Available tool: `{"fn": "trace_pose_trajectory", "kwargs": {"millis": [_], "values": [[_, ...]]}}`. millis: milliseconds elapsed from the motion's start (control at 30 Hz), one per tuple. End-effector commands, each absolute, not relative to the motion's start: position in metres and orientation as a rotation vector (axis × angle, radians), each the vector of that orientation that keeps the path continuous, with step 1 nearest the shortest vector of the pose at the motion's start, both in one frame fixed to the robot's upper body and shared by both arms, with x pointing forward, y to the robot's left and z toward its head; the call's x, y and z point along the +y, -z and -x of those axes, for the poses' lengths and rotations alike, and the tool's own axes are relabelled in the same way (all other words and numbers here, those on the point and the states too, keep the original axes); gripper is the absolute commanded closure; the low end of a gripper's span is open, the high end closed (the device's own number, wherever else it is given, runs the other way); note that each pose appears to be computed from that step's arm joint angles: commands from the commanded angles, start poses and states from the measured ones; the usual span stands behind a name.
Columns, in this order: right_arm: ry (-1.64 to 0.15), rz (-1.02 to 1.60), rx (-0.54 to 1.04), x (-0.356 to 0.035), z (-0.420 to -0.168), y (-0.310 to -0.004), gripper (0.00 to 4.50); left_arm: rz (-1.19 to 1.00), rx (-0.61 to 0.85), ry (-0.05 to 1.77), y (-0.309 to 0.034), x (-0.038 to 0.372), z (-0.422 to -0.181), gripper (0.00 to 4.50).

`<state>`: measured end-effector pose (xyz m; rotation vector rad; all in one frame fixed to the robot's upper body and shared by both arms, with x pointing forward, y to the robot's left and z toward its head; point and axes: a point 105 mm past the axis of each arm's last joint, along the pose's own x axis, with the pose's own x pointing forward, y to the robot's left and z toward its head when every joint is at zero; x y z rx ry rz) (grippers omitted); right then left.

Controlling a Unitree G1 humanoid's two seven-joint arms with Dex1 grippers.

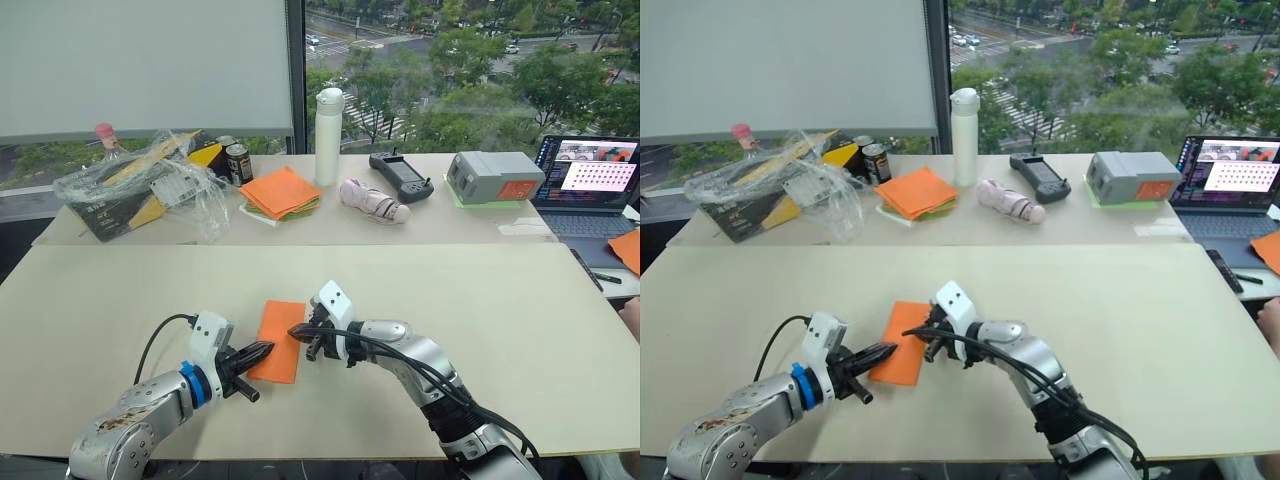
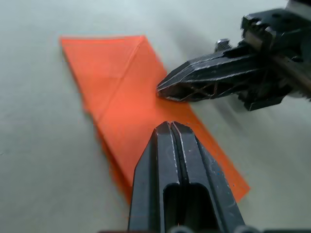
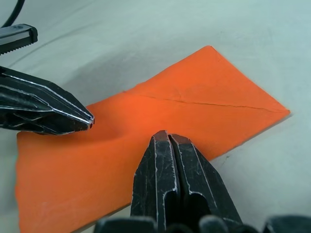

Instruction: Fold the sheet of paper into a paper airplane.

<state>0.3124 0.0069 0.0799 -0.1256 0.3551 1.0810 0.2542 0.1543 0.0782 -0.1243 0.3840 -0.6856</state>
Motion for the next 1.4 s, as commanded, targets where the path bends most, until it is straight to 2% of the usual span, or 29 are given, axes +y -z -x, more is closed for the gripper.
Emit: {"fn": "trace_pose_trajectory", "kwargs": {"millis": [33,433,633,1067,1400], "values": [[-1.078,0.135,0.355,0.004,-0.309,-0.082,4.47,0.103,0.366,0.683,-0.079,0.159,-0.256,4.47],[-1.119,0.114,0.398,-0.003,-0.298,-0.083,4.47,0.102,0.380,0.681,-0.070,0.158,-0.258,4.47],[-1.025,0.148,0.415,-0.008,-0.312,-0.071,4.47,0.102,0.381,0.681,-0.070,0.158,-0.258,4.47],[-0.868,0.165,0.371,-0.017,-0.342,-0.075,4.47,0.102,0.381,0.679,-0.070,0.158,-0.256,4.47],[-0.851,0.153,0.357,-0.016,-0.350,-0.079,4.47,0.102,0.379,0.680,-0.070,0.157,-0.256,4.47]]}}
